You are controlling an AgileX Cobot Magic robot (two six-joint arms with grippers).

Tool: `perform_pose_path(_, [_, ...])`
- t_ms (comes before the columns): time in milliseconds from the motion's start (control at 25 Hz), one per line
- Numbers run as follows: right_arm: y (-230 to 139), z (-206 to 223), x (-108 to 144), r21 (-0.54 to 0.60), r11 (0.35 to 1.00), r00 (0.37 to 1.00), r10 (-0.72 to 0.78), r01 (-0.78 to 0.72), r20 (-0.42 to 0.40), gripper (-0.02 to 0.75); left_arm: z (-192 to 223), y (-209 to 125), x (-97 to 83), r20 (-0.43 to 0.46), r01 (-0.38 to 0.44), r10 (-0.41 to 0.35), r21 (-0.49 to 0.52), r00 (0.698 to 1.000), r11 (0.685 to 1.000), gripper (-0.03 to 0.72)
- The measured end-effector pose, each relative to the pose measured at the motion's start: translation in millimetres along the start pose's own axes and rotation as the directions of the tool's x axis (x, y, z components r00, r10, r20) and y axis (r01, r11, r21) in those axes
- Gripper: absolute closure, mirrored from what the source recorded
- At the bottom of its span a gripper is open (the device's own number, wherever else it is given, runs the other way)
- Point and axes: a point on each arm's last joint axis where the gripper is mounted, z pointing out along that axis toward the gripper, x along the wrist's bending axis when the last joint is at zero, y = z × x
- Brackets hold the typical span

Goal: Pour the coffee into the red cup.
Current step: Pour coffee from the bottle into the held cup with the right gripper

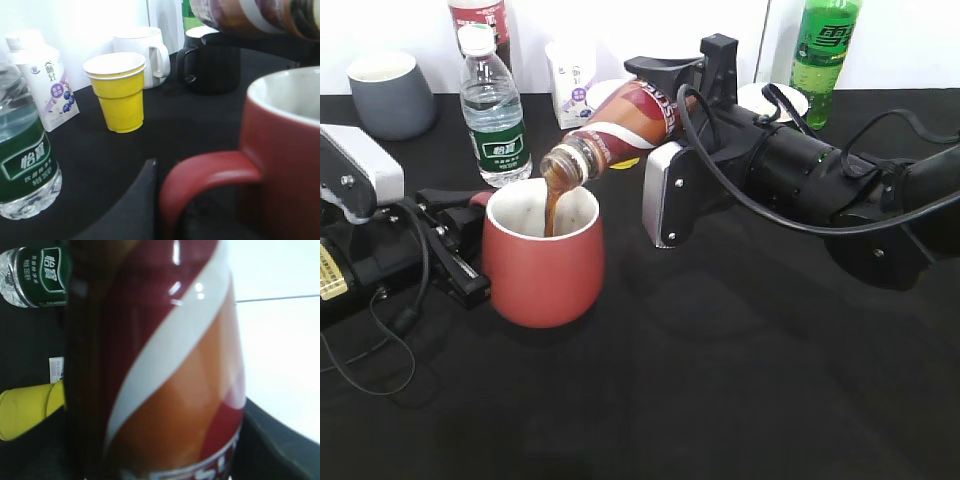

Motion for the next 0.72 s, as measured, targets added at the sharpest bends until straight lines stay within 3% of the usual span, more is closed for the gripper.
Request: perform_pose_path(720, [0.2, 0.0, -0.6, -0.002, 1.000, 1.000, -0.015, 0.015, 0.007, 0.202, 0.0, -0.6, 0.0, 0.000, -0.003, 0.003, 0.006, 1.000, 1.000, 0.640])
